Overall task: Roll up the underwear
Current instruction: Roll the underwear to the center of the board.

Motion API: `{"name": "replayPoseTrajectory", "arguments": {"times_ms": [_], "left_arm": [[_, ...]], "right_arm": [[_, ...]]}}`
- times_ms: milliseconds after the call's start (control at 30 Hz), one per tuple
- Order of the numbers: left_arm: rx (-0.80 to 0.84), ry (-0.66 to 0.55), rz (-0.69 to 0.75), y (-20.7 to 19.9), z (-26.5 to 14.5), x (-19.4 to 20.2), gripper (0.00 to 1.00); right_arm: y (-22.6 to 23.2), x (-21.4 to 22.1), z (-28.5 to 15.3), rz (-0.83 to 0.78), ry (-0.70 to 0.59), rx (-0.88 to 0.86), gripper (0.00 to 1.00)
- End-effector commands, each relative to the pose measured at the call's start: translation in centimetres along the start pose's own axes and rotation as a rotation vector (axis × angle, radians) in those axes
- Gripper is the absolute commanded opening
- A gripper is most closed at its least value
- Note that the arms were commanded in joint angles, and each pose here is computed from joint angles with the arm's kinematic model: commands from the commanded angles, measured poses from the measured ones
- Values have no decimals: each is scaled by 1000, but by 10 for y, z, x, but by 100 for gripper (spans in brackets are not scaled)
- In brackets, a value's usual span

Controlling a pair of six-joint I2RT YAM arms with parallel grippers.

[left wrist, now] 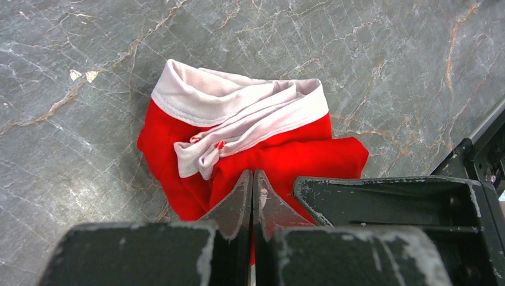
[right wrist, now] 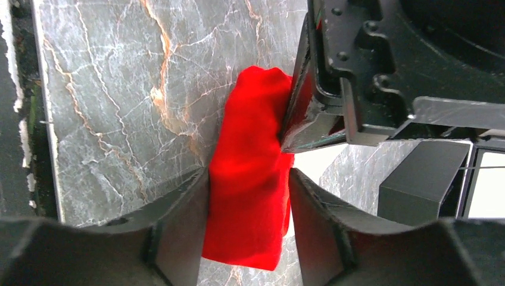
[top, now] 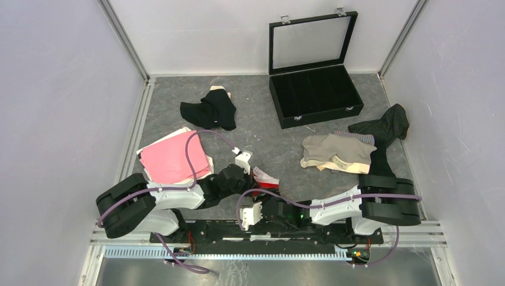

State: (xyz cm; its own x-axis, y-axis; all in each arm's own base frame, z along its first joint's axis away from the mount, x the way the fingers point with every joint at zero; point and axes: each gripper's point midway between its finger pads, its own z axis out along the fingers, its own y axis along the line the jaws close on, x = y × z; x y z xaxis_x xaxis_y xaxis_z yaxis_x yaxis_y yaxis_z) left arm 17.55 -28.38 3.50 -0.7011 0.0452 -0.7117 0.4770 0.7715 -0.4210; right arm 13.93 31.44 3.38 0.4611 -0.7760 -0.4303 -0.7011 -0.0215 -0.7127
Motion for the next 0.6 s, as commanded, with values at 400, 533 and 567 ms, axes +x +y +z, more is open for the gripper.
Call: {"name": "replayPoseTrajectory", "arguments": {"times_ms": [400, 533, 567], "left_arm": [[-168, -23, -73, 43, -19, 7, 2], [-266, -197, -184, 59, -43, -31, 2], [-293, -254, -218, 66, -53, -38, 2]], "right_arm": [[36, 37, 5, 110, 125, -181, 15], [41, 23, 3, 172, 58, -248, 8], [42, 19, 2, 195, 42, -266, 7]]}}
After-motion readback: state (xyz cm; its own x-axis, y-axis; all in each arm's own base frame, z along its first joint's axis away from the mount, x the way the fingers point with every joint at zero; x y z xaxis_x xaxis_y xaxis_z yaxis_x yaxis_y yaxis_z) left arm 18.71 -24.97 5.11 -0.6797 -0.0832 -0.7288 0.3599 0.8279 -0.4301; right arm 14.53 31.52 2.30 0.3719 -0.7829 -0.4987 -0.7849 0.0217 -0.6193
